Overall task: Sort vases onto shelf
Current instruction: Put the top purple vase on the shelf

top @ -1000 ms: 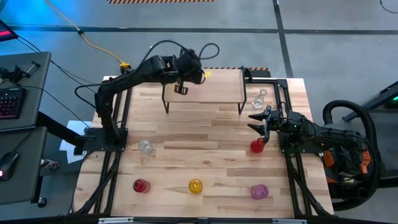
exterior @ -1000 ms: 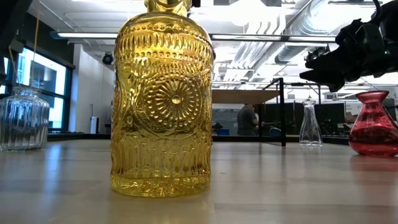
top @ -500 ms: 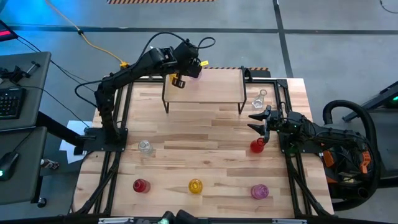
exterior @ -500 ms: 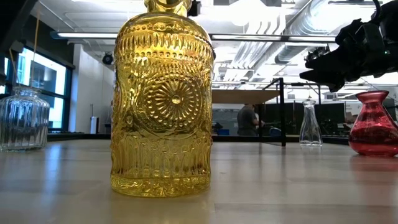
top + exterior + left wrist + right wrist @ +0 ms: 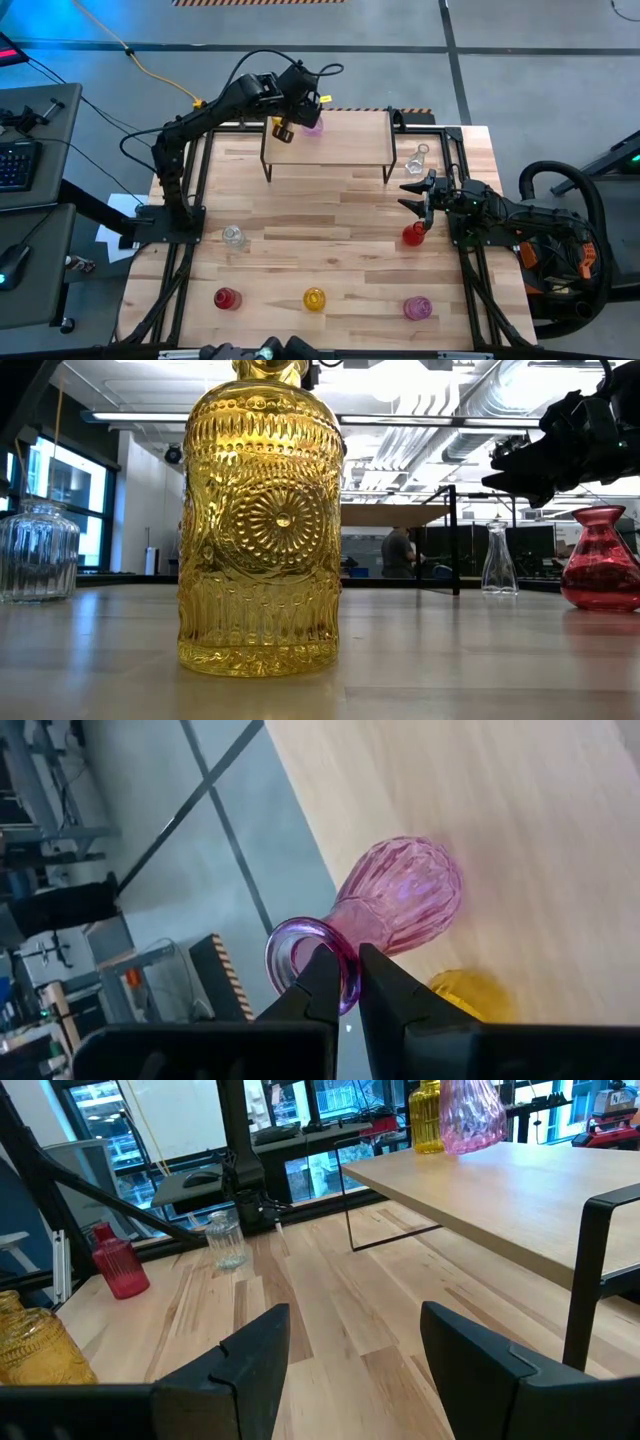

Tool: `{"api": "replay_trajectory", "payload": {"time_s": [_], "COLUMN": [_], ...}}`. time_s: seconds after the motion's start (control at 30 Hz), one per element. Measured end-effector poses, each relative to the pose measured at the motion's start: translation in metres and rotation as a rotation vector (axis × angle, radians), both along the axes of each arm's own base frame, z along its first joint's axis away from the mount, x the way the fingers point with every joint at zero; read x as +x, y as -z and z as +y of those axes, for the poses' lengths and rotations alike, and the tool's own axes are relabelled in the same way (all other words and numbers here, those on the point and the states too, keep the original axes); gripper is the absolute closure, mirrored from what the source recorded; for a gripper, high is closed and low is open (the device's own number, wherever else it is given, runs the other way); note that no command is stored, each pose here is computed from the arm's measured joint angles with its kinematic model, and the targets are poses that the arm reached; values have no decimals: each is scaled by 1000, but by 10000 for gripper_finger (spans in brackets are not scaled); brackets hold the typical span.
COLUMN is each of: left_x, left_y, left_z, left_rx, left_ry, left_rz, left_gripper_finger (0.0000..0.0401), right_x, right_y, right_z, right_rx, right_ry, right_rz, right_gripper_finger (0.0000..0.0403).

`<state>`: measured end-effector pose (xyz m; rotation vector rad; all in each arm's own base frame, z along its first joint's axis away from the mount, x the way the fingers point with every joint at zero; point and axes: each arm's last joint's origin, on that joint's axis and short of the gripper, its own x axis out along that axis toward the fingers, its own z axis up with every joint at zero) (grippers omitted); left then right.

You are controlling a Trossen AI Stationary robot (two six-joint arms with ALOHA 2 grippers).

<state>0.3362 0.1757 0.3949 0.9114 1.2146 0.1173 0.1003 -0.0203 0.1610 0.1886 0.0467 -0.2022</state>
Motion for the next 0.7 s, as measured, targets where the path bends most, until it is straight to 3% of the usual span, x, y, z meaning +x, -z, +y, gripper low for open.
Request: {"api": "replay_trajectory", "payload": {"time_s": [0.7], "left_x": [-5], "left_y": [0], "left_z": [10], "left_rx": [-42], "left_ry": [11], "left_rz": [-26], "left_gripper_finger": [385], "right_x": [0], "right_y": [0], "right_z": [0], "right_rx": [0], "right_ry": [0], "right_rz": [0], "right_gripper_finger": [194]}}
